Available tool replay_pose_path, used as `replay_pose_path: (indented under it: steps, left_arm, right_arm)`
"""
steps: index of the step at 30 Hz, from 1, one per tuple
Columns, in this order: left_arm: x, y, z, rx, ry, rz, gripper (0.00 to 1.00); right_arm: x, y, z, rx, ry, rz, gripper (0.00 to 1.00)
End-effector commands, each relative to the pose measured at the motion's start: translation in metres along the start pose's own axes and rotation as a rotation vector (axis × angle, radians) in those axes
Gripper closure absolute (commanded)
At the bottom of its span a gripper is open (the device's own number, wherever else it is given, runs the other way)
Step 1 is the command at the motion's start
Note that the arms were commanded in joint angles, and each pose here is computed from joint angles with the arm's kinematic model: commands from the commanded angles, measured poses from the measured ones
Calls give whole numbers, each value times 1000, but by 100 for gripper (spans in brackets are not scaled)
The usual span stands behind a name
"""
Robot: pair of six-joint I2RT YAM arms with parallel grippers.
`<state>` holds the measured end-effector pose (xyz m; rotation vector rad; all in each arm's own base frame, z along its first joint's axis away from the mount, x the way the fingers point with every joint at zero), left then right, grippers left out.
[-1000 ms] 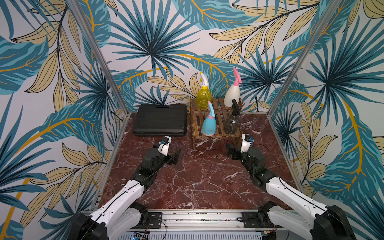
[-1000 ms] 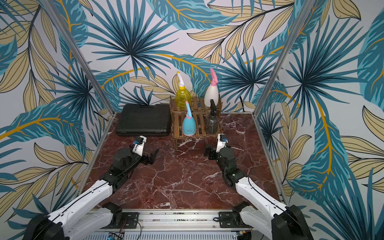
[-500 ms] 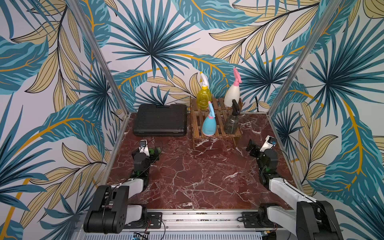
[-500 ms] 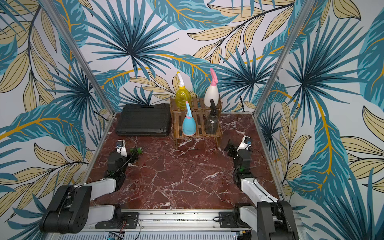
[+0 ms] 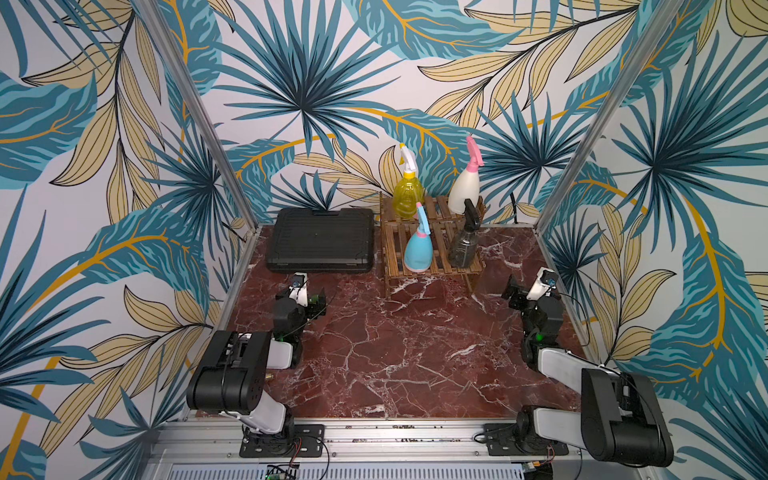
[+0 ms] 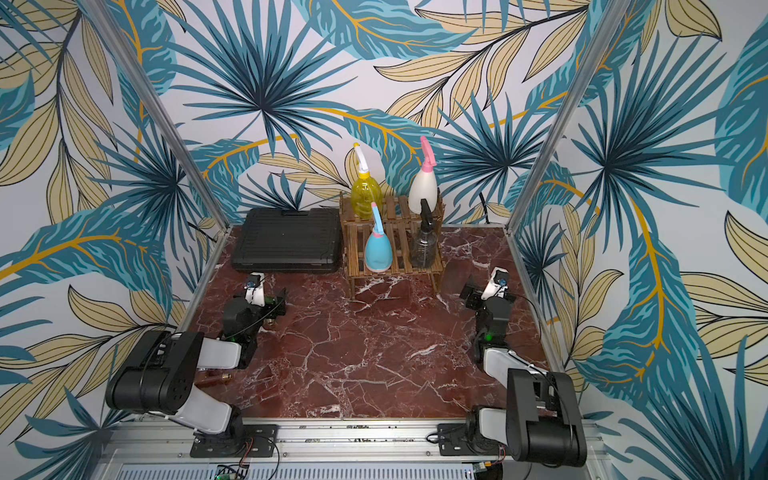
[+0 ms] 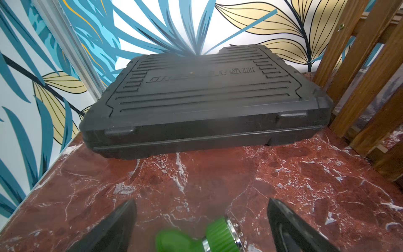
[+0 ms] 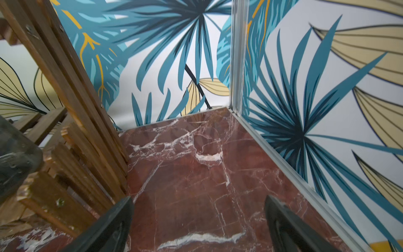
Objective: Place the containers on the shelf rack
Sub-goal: Reset both arms
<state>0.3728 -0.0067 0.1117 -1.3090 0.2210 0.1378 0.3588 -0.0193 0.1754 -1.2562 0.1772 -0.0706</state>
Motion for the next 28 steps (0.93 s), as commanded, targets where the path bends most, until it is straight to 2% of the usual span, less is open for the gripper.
replay_pose_path:
  steps: [1, 5, 7, 17, 22, 28]
  left_arm:
    - [3, -11, 12, -15, -56, -37, 0]
    - [4, -10, 14, -22, -69, -27, 0]
    - [4, -11, 14, -21, -70, -28, 0]
    - [5, -10, 13, -16, -63, -23, 0]
    - [9, -12, 3, 14, 8, -18, 0]
    - [9, -12, 2, 19, 6, -16, 0]
  right_arm:
    - [-2, 5, -2, -31, -45, -31, 1]
    - [0, 27, 7, -68, -150, 7, 1]
    - [-8, 29, 16, -93, -227, -33, 1]
    - [-4, 33, 16, -96, -224, -2, 1]
    - [-4, 33, 16, -96, -224, -2, 1]
    - [-4, 33, 16, -98, -224, -2, 1]
Point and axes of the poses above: each gripper's point midway between its finger pads, its own x axis out along the fingers, its own z axis along the line the jaws close on, y = z × x, the point moved 2 cm from there along -x, back along the fingers, and after that the axes turned 12 degrees about x, right-handed, at the moved point
